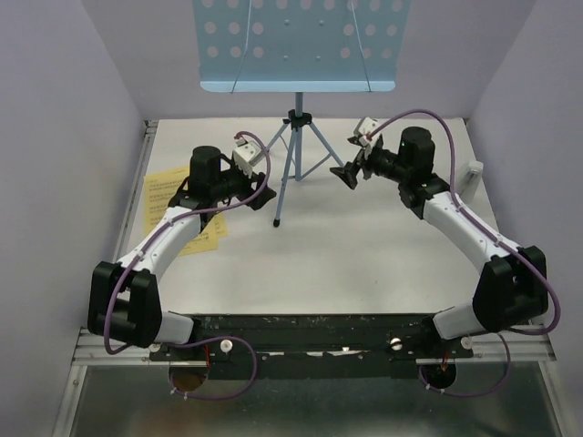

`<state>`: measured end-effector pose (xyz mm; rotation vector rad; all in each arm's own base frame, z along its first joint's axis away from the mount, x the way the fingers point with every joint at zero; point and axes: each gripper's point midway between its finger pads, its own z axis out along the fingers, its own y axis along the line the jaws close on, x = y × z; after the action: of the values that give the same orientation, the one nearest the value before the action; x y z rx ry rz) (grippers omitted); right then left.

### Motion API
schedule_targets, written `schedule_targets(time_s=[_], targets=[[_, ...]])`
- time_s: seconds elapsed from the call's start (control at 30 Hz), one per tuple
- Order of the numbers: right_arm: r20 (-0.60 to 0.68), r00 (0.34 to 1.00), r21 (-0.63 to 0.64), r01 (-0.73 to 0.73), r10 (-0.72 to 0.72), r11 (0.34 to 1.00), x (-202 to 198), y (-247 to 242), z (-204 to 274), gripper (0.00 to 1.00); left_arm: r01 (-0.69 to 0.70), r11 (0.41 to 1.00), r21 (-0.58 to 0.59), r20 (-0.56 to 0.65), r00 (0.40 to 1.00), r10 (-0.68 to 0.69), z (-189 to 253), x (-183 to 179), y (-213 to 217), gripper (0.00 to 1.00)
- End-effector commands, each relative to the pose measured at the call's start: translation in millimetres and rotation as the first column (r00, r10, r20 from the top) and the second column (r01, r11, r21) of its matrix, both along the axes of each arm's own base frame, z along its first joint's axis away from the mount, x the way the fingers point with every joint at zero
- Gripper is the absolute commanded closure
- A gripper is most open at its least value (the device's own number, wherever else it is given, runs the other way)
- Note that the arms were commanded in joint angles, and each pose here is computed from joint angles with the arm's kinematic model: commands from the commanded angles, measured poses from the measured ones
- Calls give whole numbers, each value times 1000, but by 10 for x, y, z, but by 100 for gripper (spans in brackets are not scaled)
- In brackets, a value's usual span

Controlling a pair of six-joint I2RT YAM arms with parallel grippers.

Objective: Pack up the instrument practice props

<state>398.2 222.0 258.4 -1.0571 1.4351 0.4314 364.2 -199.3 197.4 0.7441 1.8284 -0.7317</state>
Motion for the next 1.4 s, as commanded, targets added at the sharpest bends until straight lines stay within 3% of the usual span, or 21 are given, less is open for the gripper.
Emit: schedule_targets(time_s=[0.0,0.2,0.4,0.63,0.83,1.07,1.37], targets=[[105,990,194,-115,96,974,158,311,613,0,29,974,223,179,981,-70,16,-28,156,22],[171,979,230,-148,109,962,383,437,693,1,43,950,309,232,966,-119,50,-42,52,21],[252,963,147,-135,95,980,593,446,353,1,-2,951,310,317,943,-101,262,182,-165,22],[268,957,263,-180,107,948,721,620,648,1,-108,947,302,377,926,-15,467,614,-214,23],[266,956,252,-189,119,949,831,747,571,1,-231,916,327,609,793,-18,809,894,-143,23],[202,972,197,-161,120,967,947,753,223,0,-99,880,465,704,644,-300,815,843,-385,21],[159,981,168,-141,115,976,999,748,25,0,-22,897,441,649,698,-302,665,979,-557,22]])
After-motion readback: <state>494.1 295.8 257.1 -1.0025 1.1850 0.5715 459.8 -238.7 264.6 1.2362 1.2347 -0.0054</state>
